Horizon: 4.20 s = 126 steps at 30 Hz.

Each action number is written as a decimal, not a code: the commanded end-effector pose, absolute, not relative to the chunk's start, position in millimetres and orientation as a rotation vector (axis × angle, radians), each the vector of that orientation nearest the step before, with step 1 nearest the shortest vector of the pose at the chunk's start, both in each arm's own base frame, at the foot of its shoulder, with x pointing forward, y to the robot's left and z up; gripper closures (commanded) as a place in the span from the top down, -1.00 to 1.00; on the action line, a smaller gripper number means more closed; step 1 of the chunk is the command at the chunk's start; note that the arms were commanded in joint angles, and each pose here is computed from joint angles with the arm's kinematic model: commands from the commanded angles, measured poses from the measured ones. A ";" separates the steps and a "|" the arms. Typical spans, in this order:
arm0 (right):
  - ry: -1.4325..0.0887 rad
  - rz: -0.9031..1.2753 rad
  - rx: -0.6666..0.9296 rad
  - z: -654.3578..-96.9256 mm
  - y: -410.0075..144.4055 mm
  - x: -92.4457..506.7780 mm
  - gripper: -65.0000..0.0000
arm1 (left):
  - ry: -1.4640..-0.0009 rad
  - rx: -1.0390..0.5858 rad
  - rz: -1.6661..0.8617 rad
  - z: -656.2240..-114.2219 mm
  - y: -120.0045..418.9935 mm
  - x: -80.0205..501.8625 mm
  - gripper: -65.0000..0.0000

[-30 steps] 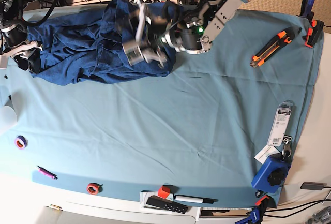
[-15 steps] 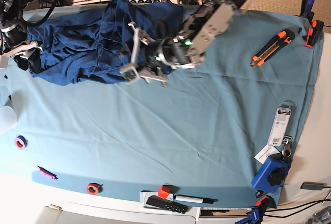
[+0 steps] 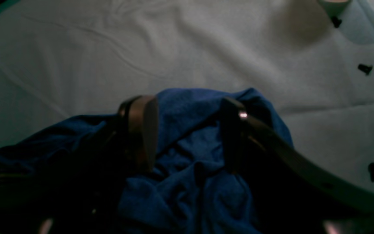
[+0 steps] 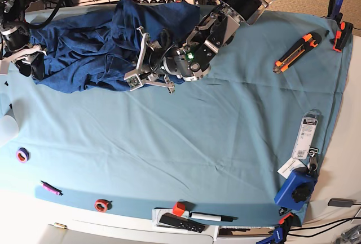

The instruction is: Layout the t-shirt on the table in an organized manner, then fold the t-shirt properly

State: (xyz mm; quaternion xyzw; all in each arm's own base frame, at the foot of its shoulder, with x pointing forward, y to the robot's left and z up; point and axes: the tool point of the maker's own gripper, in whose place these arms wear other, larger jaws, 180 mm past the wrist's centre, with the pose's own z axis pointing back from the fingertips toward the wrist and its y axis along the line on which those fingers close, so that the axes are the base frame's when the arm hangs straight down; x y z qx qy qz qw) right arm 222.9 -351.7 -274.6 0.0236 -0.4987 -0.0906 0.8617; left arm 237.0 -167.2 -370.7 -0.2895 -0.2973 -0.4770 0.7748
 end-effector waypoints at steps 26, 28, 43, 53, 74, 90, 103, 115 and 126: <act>-1.107 -0.168 0.037 -257.2 -353.9 229.1 -0.07 | -0.980 -0.731 -1.048 -275.2 -221.6 283.6 -1.00; -1.107 -0.168 0.037 -257.2 -353.9 229.1 -0.07 | -0.978 -0.722 -1.045 -277.2 -219.1 285.0 -1.00; -1.107 -0.168 0.037 -257.2 -353.9 229.1 -0.07 | -0.996 -0.649 -0.910 -279.2 -210.0 304.6 -1.00; -1.105 -0.168 0.037 -257.5 -354.0 228.9 -0.07 | -0.945 -0.637 -0.959 -287.1 -208.5 298.2 0.23; -0.893 -0.455 0.225 -310.5 -458.6 223.2 0.27 | -0.925 -0.614 -1.001 -287.9 -206.8 299.0 0.23; -0.585 -0.431 0.528 -390.6 -394.4 218.3 0.27 | -0.952 -0.619 -0.994 -283.9 -207.9 301.6 0.23; -0.603 -0.420 0.556 -385.9 -390.0 223.9 0.27 | -0.984 -0.570 -0.987 -268.6 -203.3 321.1 0.23; -0.541 -0.440 0.545 -399.5 -390.0 195.8 0.27 | -0.990 -0.570 -0.913 -261.2 -187.9 340.6 0.23; -0.600 -0.458 0.603 -390.4 -386.0 202.1 -0.05 | -0.975 -0.553 -0.923 -261.3 -186.1 340.5 0.22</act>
